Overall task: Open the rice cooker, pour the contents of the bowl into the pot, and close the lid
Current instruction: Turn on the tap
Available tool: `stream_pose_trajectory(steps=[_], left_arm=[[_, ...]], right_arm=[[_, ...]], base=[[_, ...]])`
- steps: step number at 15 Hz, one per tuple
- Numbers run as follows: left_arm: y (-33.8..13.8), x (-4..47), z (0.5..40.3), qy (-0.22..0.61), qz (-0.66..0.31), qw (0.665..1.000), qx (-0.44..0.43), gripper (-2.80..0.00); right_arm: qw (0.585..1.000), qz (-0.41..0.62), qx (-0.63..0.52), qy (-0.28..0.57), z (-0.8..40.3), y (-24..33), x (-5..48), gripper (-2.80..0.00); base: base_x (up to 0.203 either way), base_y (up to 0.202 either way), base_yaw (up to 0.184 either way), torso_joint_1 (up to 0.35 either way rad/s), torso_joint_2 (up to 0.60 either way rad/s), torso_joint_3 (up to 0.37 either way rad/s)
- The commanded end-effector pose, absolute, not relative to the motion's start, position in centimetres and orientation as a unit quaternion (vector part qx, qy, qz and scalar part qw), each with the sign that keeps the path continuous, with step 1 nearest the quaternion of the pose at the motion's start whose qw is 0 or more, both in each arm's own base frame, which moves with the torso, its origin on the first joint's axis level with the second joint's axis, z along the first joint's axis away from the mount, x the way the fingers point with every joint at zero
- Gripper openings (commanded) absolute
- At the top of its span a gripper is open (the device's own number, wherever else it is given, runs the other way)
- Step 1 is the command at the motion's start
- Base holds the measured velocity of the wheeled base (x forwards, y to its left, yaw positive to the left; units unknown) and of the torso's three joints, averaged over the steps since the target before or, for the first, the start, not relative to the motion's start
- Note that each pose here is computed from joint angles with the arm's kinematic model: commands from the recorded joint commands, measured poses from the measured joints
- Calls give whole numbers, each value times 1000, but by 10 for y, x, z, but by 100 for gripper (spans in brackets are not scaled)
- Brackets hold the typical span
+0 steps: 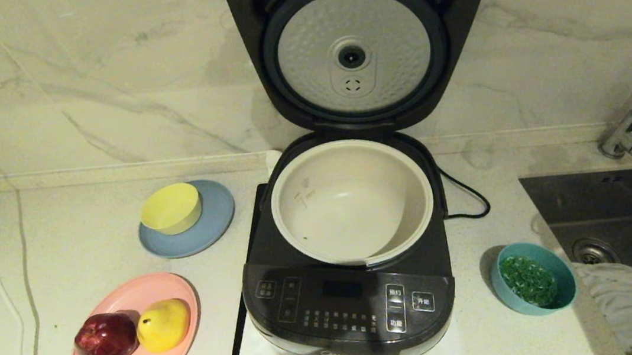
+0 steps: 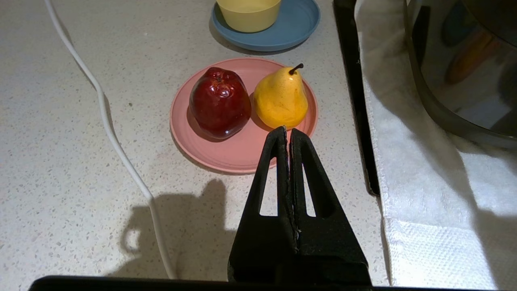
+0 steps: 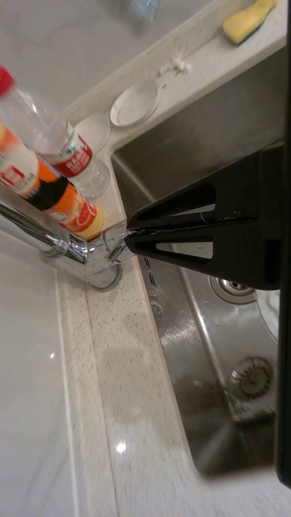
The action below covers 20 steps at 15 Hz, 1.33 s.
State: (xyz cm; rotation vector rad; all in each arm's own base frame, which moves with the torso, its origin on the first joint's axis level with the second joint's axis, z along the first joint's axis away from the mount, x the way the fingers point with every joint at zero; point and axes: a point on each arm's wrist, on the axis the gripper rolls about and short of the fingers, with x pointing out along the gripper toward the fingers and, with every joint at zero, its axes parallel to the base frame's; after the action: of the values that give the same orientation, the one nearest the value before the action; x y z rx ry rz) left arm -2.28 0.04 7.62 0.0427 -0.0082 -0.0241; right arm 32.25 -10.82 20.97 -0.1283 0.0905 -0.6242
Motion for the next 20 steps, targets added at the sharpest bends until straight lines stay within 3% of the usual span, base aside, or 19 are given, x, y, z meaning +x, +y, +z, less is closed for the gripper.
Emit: stream_pose_trajectory(steps=[1,20], left_arm=[[0,-22,74,0,-12,1000,21,-280],[0,-22,74,0,-12,1000,21,-280]], right_arm=[[947,-309,-65,67,184,-120,352,-280],[944,-316,-77,51,176,-153,446,-280]], base=[[0,0,0,0,0,0],[0,0,0,0,0,0]])
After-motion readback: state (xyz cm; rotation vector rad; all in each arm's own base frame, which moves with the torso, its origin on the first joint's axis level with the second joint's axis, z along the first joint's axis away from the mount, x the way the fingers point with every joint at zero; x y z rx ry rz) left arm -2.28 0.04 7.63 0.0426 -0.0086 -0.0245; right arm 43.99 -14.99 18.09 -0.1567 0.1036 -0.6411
